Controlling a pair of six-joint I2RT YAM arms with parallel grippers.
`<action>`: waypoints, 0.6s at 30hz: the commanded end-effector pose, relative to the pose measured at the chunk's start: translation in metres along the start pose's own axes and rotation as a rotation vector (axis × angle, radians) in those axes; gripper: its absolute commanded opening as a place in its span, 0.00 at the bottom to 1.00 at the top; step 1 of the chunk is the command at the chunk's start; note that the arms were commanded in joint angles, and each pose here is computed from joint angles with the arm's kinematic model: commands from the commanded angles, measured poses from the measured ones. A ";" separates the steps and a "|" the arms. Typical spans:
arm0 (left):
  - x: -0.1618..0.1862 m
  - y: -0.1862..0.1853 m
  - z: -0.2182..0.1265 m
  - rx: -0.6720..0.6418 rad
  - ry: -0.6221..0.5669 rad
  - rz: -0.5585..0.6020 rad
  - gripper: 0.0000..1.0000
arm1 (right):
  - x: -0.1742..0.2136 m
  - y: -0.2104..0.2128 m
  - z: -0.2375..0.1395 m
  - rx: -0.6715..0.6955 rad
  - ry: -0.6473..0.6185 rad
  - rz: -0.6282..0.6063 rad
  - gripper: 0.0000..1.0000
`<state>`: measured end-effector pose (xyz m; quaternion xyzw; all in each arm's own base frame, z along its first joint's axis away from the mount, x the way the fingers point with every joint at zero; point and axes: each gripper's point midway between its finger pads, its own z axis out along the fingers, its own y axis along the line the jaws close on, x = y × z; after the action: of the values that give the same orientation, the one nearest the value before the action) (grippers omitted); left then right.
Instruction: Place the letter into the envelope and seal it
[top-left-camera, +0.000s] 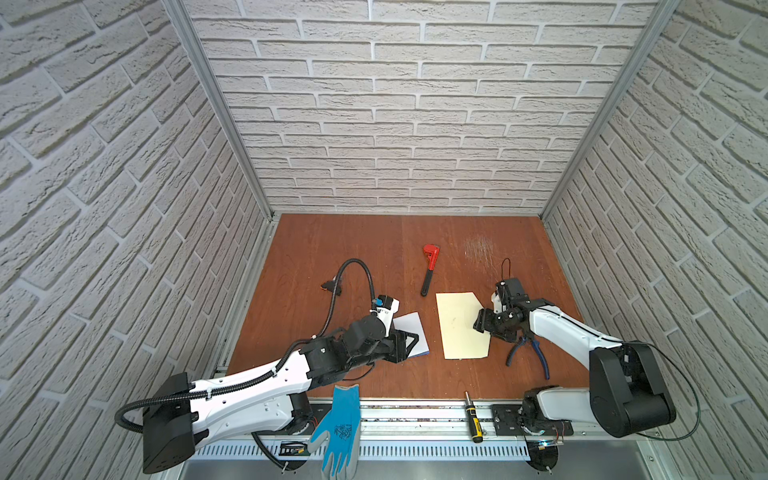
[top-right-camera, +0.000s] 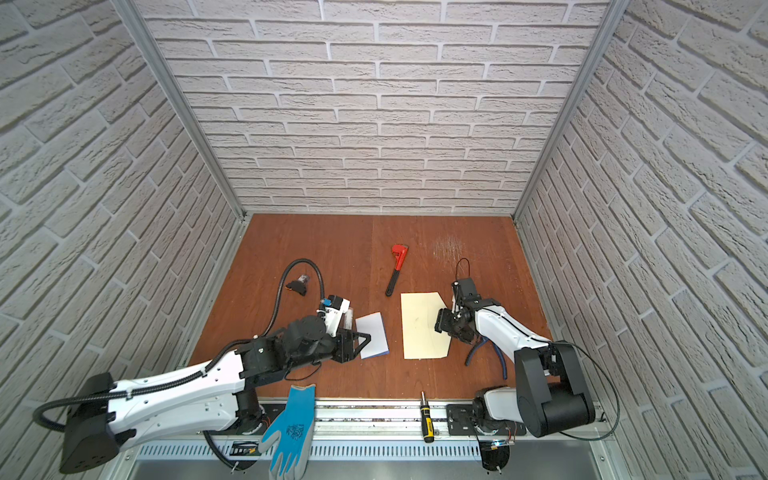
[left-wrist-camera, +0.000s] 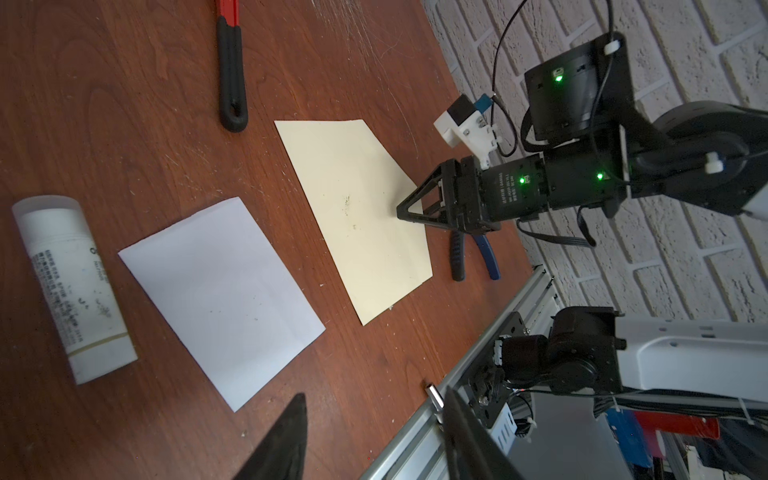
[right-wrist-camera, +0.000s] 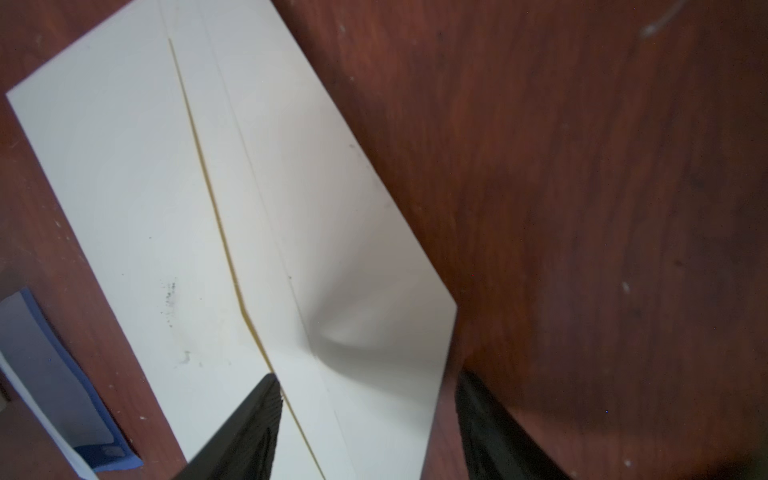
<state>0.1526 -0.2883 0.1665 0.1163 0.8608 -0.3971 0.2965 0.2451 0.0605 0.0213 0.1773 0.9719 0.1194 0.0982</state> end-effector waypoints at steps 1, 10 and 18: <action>-0.001 0.010 -0.005 -0.030 -0.024 0.016 0.53 | -0.007 0.014 0.002 -0.065 0.000 -0.027 0.57; -0.001 0.015 -0.008 -0.038 -0.030 0.015 0.53 | -0.001 0.020 0.006 -0.075 0.048 -0.079 0.23; -0.001 0.017 -0.008 -0.045 -0.028 0.014 0.52 | 0.008 0.024 0.004 -0.034 0.067 -0.150 0.13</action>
<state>0.1535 -0.2743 0.1585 0.1125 0.8679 -0.3793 0.3002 0.2463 0.0846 0.0192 0.1159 0.9801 0.1421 0.0758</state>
